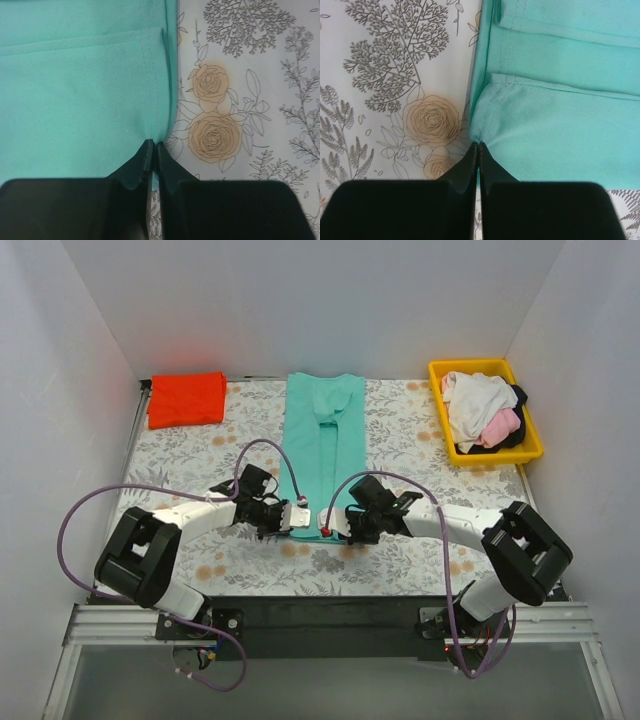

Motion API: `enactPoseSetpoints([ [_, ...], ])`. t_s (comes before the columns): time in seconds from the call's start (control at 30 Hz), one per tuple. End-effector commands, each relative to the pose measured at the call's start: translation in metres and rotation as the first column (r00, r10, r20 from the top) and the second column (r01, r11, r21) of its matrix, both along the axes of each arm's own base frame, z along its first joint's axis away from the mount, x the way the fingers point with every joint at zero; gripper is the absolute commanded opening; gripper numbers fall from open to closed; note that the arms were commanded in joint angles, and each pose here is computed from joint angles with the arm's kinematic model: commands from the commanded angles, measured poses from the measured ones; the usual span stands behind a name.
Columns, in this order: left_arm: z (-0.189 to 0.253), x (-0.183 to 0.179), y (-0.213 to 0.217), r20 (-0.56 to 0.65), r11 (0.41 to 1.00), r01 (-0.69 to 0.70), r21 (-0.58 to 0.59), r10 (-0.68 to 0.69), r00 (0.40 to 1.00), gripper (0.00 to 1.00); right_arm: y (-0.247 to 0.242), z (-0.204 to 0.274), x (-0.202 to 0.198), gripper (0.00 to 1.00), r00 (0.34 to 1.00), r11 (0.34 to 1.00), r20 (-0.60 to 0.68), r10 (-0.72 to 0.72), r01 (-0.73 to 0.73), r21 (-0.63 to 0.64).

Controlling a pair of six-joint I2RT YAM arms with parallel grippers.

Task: Fold and stack the t-shirts
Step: Fold the tshirt

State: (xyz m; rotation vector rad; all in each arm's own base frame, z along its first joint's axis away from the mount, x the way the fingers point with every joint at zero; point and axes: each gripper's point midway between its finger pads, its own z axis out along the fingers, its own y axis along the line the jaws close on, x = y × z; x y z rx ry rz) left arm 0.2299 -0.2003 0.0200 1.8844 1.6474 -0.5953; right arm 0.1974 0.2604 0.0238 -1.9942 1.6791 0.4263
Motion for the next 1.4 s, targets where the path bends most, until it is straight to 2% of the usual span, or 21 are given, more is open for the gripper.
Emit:
enactPoseSetpoints([
  [0.0,0.022,-0.014,-0.009,-0.021,0.998,0.040,-0.038,-0.041,0.999,0.00,-0.010,0.013,-0.019,0.01,0.998,1.000,-0.058,0.009,-0.009,0.002],
  [0.13,0.033,-0.045,-0.009,-0.018,0.991,0.131,-0.014,-0.132,0.991,0.00,-0.021,0.025,-0.041,0.01,0.996,0.998,-0.052,0.067,-0.067,0.003],
  [0.2,0.046,-0.060,-0.009,-0.067,0.989,0.144,-0.022,-0.145,0.987,0.00,-0.021,0.039,-0.053,0.01,0.993,0.994,-0.041,0.106,-0.105,0.044],
  [0.3,0.069,-0.079,-0.013,-0.140,0.990,0.125,-0.061,-0.132,0.981,0.00,-0.026,0.059,-0.072,0.01,0.987,0.990,-0.097,0.129,-0.123,0.065],
  [0.37,0.086,-0.080,-0.015,-0.152,0.994,0.065,-0.086,-0.078,0.985,0.00,-0.028,0.075,-0.073,0.01,0.990,0.989,-0.074,0.123,-0.117,0.089],
  [0.47,0.108,-0.069,-0.017,-0.121,0.995,0.031,-0.095,-0.042,0.992,0.00,-0.025,0.103,-0.059,0.01,0.992,0.985,0.026,0.121,-0.123,0.118],
  [0.7,0.137,-0.018,-0.029,-0.036,0.992,0.001,-0.129,-0.006,0.999,0.00,-0.015,0.138,-0.004,0.01,0.991,0.983,0.092,0.095,-0.108,0.150],
  [0.9,0.152,0.039,-0.025,0.044,0.987,-0.042,-0.153,0.049,0.998,0.00,-0.004,0.164,0.044,0.01,0.981,0.980,0.170,0.092,-0.119,0.159],
  [1.07,0.159,0.086,-0.017,0.077,0.983,-0.074,-0.170,0.088,0.993,0.00,-0.003,0.164,0.080,0.01,0.979,0.982,0.185,0.081,-0.110,0.152],
  [1.2,0.160,0.111,-0.018,0.100,0.981,-0.074,-0.181,0.093,0.991,0.00,0.001,0.173,0.107,0.01,0.971,0.981,0.224,0.084,-0.120,0.154],
  [1.37,0.144,0.146,-0.012,0.108,0.980,-0.095,-0.176,0.115,0.987,0.00,0.000,0.163,0.142,0.01,0.971,0.984,0.226,0.076,-0.109,0.141],
])
